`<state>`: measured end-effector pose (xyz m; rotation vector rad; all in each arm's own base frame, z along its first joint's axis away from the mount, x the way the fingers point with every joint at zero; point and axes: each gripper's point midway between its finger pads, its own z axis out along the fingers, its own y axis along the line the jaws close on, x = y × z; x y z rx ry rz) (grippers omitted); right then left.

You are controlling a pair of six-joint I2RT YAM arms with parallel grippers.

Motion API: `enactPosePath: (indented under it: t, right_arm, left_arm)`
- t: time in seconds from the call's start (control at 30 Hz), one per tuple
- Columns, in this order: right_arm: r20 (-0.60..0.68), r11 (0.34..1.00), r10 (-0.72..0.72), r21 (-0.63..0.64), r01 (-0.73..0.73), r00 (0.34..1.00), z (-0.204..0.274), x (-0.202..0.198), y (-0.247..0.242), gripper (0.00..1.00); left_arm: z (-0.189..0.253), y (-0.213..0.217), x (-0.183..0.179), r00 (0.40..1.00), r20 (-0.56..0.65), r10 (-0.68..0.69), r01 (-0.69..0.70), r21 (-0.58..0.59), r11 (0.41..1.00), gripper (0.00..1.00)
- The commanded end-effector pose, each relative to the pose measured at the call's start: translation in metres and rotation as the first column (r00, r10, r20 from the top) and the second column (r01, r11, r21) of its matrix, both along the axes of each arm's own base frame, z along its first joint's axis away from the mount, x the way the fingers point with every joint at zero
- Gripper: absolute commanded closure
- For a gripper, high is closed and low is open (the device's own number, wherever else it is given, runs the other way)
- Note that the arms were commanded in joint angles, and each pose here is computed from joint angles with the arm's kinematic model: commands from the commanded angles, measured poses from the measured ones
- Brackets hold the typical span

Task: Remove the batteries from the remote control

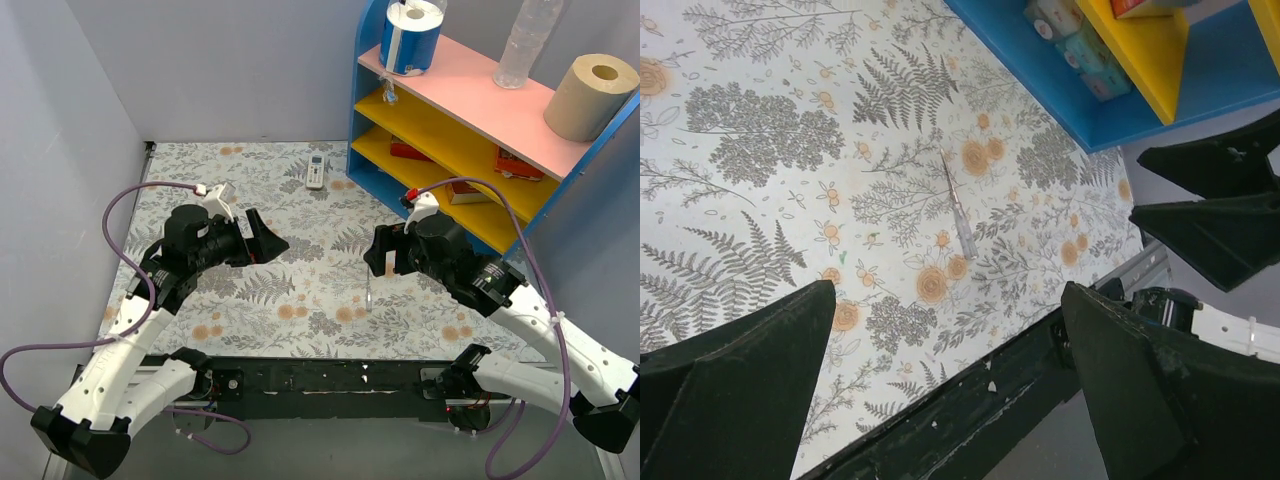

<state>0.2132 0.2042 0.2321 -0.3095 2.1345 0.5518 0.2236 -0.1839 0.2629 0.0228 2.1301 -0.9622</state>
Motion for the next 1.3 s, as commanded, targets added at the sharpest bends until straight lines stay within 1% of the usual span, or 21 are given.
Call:
enactPosePath:
  t: [0.0,0.03,0.2,0.23,0.27,0.33,0.37,0.4,0.5,0.57,0.6,0.63,0.73,0.83,0.87,0.93,0.97,1.07,1.1,1.17,1.27]
  right_arm:
    - [0.066,0.997,-0.012,0.078,0.007,0.998,0.030,0.001,0.000,0.03]
    - [0.070,0.997,-0.009,0.081,0.003,0.998,0.032,0.000,0.000,0.03]
    - [0.077,0.994,-0.037,0.104,0.028,0.996,0.038,-0.001,-0.005,0.03]
    - [0.082,0.993,-0.033,0.112,0.024,0.996,0.041,-0.002,-0.005,0.03]
    - [0.087,0.992,-0.022,0.122,0.011,0.996,0.045,-0.004,-0.005,0.03]
    - [0.101,0.992,-0.007,0.128,-0.006,0.995,0.050,-0.007,-0.005,0.04]
    - [0.114,0.990,0.016,0.137,-0.032,0.993,0.053,-0.012,-0.005,0.04]
    - [0.133,0.990,0.034,0.130,-0.051,0.991,0.054,-0.014,-0.006,0.05]
    - [0.168,0.986,0.060,0.143,-0.085,0.984,0.061,-0.021,-0.009,0.06]
    - [0.204,0.982,0.067,0.162,-0.101,0.977,0.071,-0.027,-0.014,0.06]
    - [0.214,0.980,0.068,0.167,-0.105,0.974,0.073,-0.028,-0.015,0.06]
    - [0.232,0.978,0.068,0.176,-0.111,0.970,0.077,-0.030,-0.017,0.06]
    - [0.292,0.967,0.073,0.213,-0.140,0.954,0.093,-0.037,-0.021,0.07]
    - [0.343,0.956,0.071,0.246,-0.163,0.937,0.108,-0.043,-0.025,0.08]
    - [0.355,0.952,0.067,0.256,-0.166,0.932,0.112,-0.045,-0.027,0.09]
    - [0.375,0.949,0.052,0.269,-0.163,0.926,0.122,-0.045,-0.030,0.10]
    - [0.378,0.950,0.052,0.267,-0.162,0.924,0.124,-0.045,-0.031,0.10]
    - [0.384,0.952,0.047,0.263,-0.159,0.922,0.131,-0.045,-0.032,0.12]
    - [0.382,0.952,0.053,0.259,-0.162,0.923,0.131,-0.046,-0.032,0.12]
    - [0.386,0.950,0.061,0.261,-0.172,0.921,0.135,-0.046,-0.030,0.13]
    - [0.385,0.948,0.069,0.262,-0.181,0.920,0.135,-0.047,-0.029,0.14]
  left_arm:
    - [0.011,0.008,0.023,0.996,0.044,0.084,-0.085,0.031,0.996,0.02]
    - [0.019,0.010,0.031,0.992,0.058,0.112,-0.114,0.036,0.993,0.02]
    - [0.011,0.006,0.080,0.980,0.020,0.197,-0.198,0.111,0.974,0.02]
    - [0.009,0.005,0.088,0.977,0.021,0.213,-0.214,0.130,0.968,0.03]
    - [0.005,0.001,0.108,0.969,0.018,0.247,-0.246,0.171,0.954,0.04]
    - [-0.003,-0.010,0.125,0.965,0.029,0.261,-0.261,0.225,0.939,0.06]
    - [0.007,-0.015,0.137,0.958,0.057,0.280,-0.286,0.229,0.930,0.06]
    - [-0.012,-0.026,0.150,0.961,0.031,0.275,-0.274,0.261,0.926,0.07]
    - [-0.014,-0.041,0.179,0.953,0.070,0.294,-0.302,0.256,0.918,0.10]
    - [-0.040,-0.048,0.198,0.952,0.066,0.300,-0.306,0.302,0.903,0.10]
    - [-0.036,-0.049,0.211,0.940,0.099,0.327,-0.341,0.303,0.890,0.10]
    - [-0.062,-0.050,0.222,0.938,0.077,0.339,-0.344,0.351,0.871,0.10]
    - [-0.091,-0.052,0.251,0.929,0.095,0.358,-0.363,0.428,0.828,0.12]
    - [-0.106,-0.055,0.271,0.925,0.119,0.360,-0.372,0.474,0.798,0.12]
    - [-0.126,-0.055,0.276,0.927,0.105,0.361,-0.363,0.506,0.783,0.12]
    - [-0.132,-0.058,0.284,0.930,0.118,0.348,-0.357,0.517,0.778,0.13]
    - [-0.146,-0.061,0.287,0.935,0.110,0.338,-0.342,0.535,0.773,0.13]
    - [-0.152,-0.067,0.299,0.937,0.128,0.327,-0.342,0.536,0.772,0.14]
    - [-0.166,-0.067,0.302,0.940,0.113,0.321,-0.328,0.555,0.764,0.14]
    - [-0.170,-0.072,0.307,0.945,0.112,0.306,-0.316,0.555,0.769,0.16]
    - [-0.191,-0.073,0.313,0.947,0.107,0.302,-0.306,0.585,0.751,0.19]
